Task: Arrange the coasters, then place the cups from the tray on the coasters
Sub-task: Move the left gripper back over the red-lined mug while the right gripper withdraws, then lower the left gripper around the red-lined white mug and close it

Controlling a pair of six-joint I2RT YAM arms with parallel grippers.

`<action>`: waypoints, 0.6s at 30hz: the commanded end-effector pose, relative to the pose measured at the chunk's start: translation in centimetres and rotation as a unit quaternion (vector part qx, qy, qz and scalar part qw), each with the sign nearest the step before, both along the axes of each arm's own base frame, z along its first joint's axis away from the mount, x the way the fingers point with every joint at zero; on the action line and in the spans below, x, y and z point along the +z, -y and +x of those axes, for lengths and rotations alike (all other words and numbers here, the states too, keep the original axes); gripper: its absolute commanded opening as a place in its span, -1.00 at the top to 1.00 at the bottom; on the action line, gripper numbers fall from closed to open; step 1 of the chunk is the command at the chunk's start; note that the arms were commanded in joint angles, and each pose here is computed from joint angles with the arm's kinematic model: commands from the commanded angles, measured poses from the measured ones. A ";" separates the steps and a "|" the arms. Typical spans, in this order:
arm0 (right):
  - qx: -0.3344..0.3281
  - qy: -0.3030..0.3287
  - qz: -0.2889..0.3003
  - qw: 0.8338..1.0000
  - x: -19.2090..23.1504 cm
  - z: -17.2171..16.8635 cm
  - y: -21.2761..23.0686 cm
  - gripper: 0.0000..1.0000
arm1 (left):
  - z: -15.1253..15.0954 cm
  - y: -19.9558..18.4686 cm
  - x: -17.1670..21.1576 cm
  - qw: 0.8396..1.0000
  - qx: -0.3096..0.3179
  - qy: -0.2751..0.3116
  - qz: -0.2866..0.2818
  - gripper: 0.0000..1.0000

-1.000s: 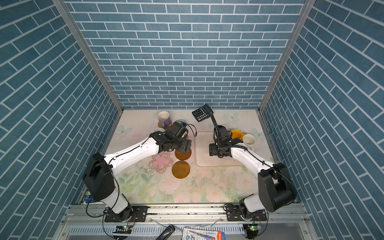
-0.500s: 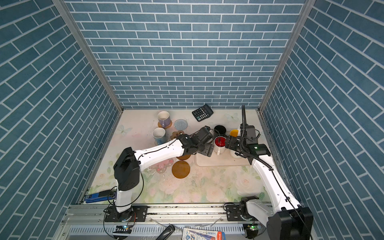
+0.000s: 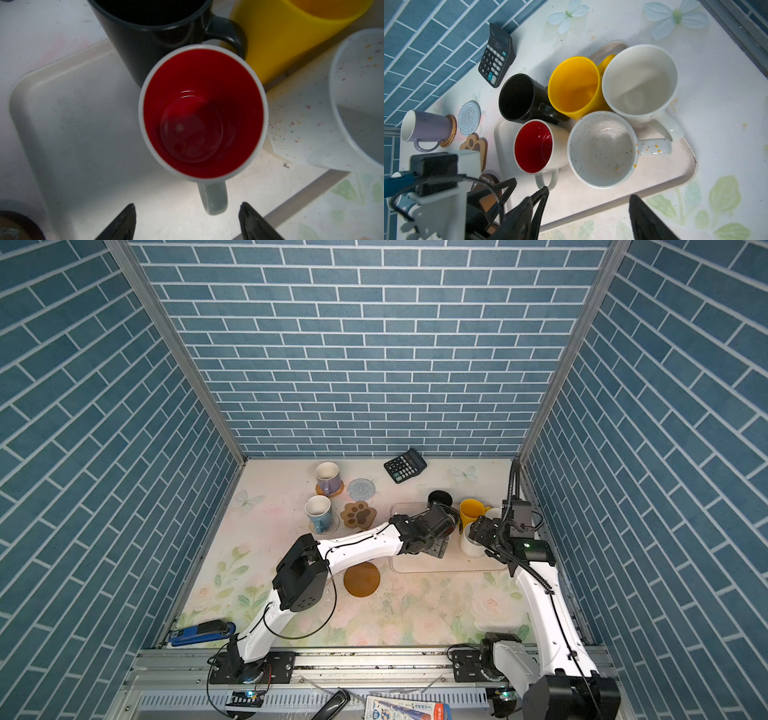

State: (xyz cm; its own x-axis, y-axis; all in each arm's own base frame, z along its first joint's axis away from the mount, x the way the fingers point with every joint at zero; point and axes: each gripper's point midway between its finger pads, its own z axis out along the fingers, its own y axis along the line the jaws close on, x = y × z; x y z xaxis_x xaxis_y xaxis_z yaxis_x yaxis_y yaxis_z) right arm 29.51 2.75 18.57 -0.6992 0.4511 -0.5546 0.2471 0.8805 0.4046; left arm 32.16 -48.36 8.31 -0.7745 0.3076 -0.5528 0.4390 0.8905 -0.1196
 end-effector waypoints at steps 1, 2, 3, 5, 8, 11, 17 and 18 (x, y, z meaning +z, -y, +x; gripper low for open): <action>-0.008 -0.001 0.019 1.000 -0.6 -0.2 -0.1 -0.47 | 0.4 -0.2 -0.8 1.000 0.008 -0.004 0.017 -0.52; -0.008 -0.002 0.020 1.000 -0.7 -0.2 -0.2 -0.47 | 0.6 -0.1 -1.0 1.000 0.010 -0.004 0.019 -0.49; -0.007 -0.001 0.021 1.000 -0.6 -0.2 -0.2 -0.47 | 0.7 -0.1 -1.3 1.000 0.012 -0.006 0.021 -0.44; -0.007 -0.001 0.020 1.000 -0.7 -0.2 -0.2 -0.46 | 1.1 -0.2 -1.9 0.999 0.017 -0.009 0.026 -0.33; -0.005 -0.001 0.020 1.000 -0.7 -0.2 -0.2 -0.46 | 1.8 -0.8 -2.5 0.999 0.028 -0.010 0.039 -0.14; -0.005 -0.003 0.020 1.000 -0.9 -0.2 -0.2 -0.46 | 2.2 -1.4 -2.9 0.998 0.034 -0.012 0.044 0.04; -0.004 -0.003 0.022 1.000 -0.9 0.0 -0.3 -0.46 | 2.6 -1.9 -3.1 0.998 0.036 -0.012 0.049 0.43; -0.003 -0.004 0.022 1.000 -0.9 0.0 -0.3 -0.46 | 2.6 -2.0 -3.0 0.998 0.036 -0.011 0.050 0.51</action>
State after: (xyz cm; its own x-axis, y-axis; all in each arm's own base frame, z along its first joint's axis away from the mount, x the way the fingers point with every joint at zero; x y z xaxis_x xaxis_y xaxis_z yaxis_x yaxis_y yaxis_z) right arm 29.63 2.98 18.36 -0.6978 0.4636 -0.5460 0.2443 0.8707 0.4269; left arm 33.90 -47.43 5.69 -0.8049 0.3099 -0.5061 0.3966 0.9153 -0.0703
